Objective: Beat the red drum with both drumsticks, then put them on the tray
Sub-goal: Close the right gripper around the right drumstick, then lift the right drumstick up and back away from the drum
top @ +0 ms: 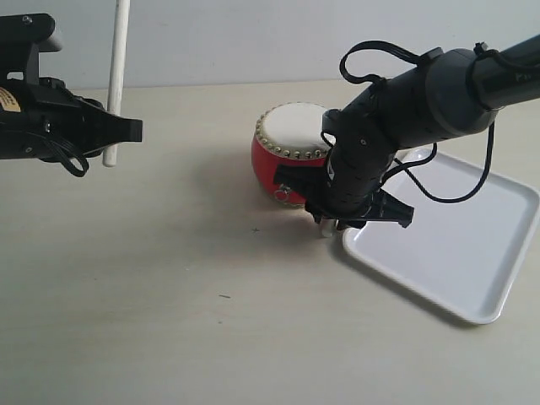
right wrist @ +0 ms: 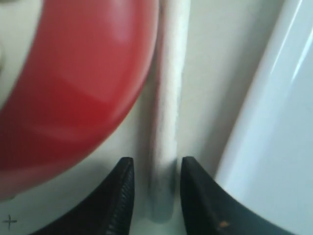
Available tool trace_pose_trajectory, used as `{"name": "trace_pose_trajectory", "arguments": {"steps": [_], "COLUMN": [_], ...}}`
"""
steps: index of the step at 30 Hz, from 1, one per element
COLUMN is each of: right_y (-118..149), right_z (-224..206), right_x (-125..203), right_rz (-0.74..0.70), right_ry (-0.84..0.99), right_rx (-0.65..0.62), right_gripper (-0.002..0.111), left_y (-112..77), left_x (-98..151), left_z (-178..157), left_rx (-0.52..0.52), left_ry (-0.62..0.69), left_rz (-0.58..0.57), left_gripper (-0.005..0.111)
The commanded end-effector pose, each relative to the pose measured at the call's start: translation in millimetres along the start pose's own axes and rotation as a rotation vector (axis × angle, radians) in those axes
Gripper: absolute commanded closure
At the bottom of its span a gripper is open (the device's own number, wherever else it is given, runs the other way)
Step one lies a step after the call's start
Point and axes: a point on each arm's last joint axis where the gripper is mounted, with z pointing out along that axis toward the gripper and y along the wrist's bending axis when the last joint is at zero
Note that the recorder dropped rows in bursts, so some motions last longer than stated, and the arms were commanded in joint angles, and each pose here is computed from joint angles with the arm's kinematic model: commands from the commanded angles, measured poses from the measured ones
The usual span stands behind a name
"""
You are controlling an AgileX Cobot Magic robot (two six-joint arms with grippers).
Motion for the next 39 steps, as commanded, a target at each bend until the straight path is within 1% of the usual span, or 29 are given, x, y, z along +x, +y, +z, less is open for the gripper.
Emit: {"name": "trace_pose_trajectory", "arguments": {"steps": [1,5,17,19,22,23,27,34,39], "right_y": [-0.6,-2.9,-3.0,-3.0,-2.8,-2.5,-2.4,-4.1,-9.1], "right_z": [-0.2,-0.3,-0.3,-0.3,-1.1,-2.7,-12.4,-34.2,-54.0], "right_x": [0.4,1.4,1.3,1.3,1.0,0.5,-4.1,-9.0,-13.8], "right_rz": [-0.007,-0.007,-0.009,-0.009,-0.009,-0.008,-0.046,-0.051,-0.079], "right_ry": [0.003,0.014,0.013,0.013,0.012,0.009,-0.027,-0.053,-0.087], "right_rx": [0.018,0.043,0.044,0.044,0.042,0.038,0.035,0.041,0.077], "right_gripper": [0.078,0.082,0.094,0.098,0.107,0.108,0.108,0.108,0.108], "left_y": [-0.1,-0.1,-0.2,-0.2,-0.1,-0.1,-0.1,-0.1,0.1], "left_x": [-3.0,-3.0,-3.2,-3.2,-2.9,-2.9,-2.5,-2.2,-0.3], "left_z": [-2.1,-2.1,-2.1,-2.1,-2.1,-2.1,-2.1,-2.1,-2.1], "left_rx": [0.003,0.003,0.003,0.003,0.003,0.003,0.002,0.002,0.001], "left_ry": [-0.03,-0.03,-0.032,-0.032,-0.029,-0.029,-0.024,-0.022,-0.001], "left_rz": [-0.011,-0.011,-0.011,-0.011,-0.011,-0.011,-0.011,-0.011,-0.008], "left_gripper": [0.107,0.107,0.107,0.107,0.107,0.107,0.107,0.107,0.107]}}
